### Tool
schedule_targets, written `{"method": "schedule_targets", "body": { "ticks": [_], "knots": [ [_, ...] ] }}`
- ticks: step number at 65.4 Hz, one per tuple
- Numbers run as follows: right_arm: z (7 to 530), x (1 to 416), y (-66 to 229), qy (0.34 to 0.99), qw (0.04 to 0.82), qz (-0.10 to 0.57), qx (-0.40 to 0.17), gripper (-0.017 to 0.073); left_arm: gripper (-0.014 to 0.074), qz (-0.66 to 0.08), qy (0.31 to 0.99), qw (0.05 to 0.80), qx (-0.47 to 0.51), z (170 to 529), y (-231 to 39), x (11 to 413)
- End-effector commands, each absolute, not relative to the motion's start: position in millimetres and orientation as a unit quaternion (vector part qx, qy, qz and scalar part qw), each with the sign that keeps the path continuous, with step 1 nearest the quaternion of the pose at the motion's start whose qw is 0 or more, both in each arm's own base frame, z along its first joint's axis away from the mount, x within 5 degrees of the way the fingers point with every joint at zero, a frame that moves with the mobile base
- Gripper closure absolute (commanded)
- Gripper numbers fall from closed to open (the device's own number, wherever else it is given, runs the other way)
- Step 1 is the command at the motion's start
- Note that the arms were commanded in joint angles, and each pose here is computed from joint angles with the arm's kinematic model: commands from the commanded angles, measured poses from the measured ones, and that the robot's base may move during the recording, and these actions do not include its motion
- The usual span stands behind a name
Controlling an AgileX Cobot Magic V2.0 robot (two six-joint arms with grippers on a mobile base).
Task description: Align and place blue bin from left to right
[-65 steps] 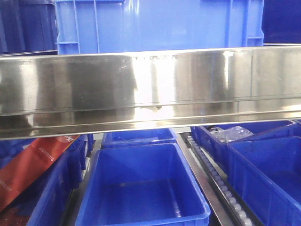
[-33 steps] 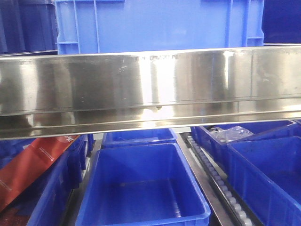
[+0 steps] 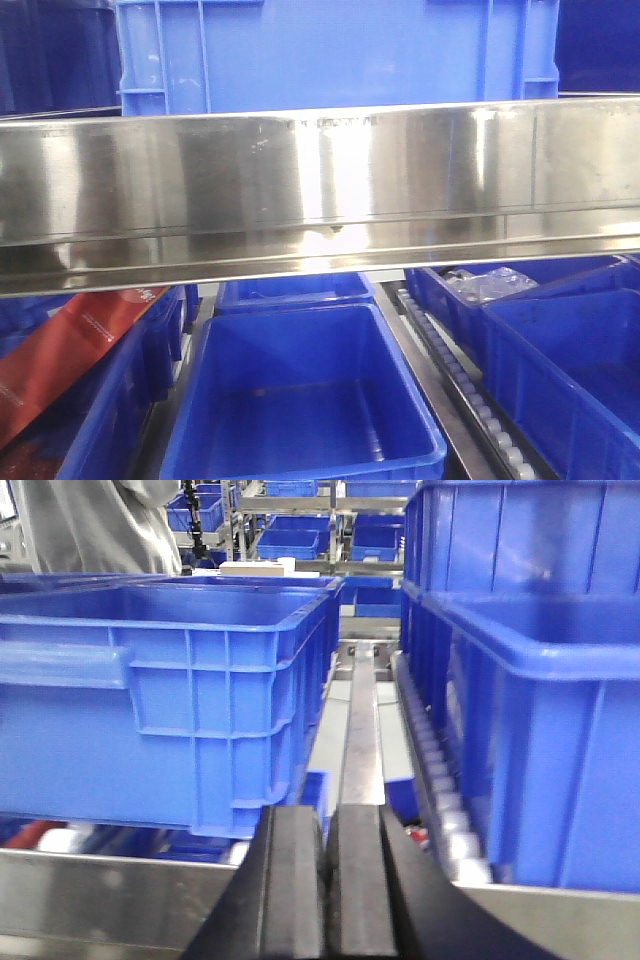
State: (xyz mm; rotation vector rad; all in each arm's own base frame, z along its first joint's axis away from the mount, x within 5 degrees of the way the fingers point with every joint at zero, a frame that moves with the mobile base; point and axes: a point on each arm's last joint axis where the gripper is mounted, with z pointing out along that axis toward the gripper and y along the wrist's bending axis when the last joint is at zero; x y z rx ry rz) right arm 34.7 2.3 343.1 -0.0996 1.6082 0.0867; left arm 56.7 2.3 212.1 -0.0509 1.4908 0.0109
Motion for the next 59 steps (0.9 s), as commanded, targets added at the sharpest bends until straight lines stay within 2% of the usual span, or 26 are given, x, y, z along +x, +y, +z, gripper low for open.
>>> {"method": "schedule_targets", "body": {
  "ticks": [1, 9, 22, 40, 44, 47, 59],
  "knots": [
    [342, 34, 1, 0.709, 0.703, 0.006, -0.053, 0.0648, 0.0571, 0.006, 0.668, 0.744, -0.022, 215, 2, 56],
    [324, 37, 1, 0.708, 0.705, -0.021, -0.037, 0.0648, 0.0571, 0.006, 0.668, 0.744, -0.022, 215, 2, 56],
    [264, 49, -2, 0.710, 0.703, -0.033, 0.008, 0.0648, 0.0571, 0.006, 0.668, 0.744, -0.022, 215, 2, 56],
    [205, 56, -5, 0.706, 0.707, -0.044, 0.021, 0.0648, 0.0571, 0.006, 0.668, 0.744, -0.022, 215, 2, 56],
    [210, 56, -5, 0.689, 0.722, -0.046, 0.021, 0.0648, 0.0571, 0.006, 0.668, 0.744, -0.022, 215, 2, 56],
    [205, 56, -5, 0.707, 0.705, -0.044, 0.021, 0.0648, 0.0571, 0.006, 0.668, 0.744, -0.022, 215, 2, 56],
    [205, 56, -6, 0.709, 0.702, -0.057, 0.025, 0.0648, 0.0571, 0.006, 0.668, 0.744, -0.022, 215, 2, 56]
  ]
}}
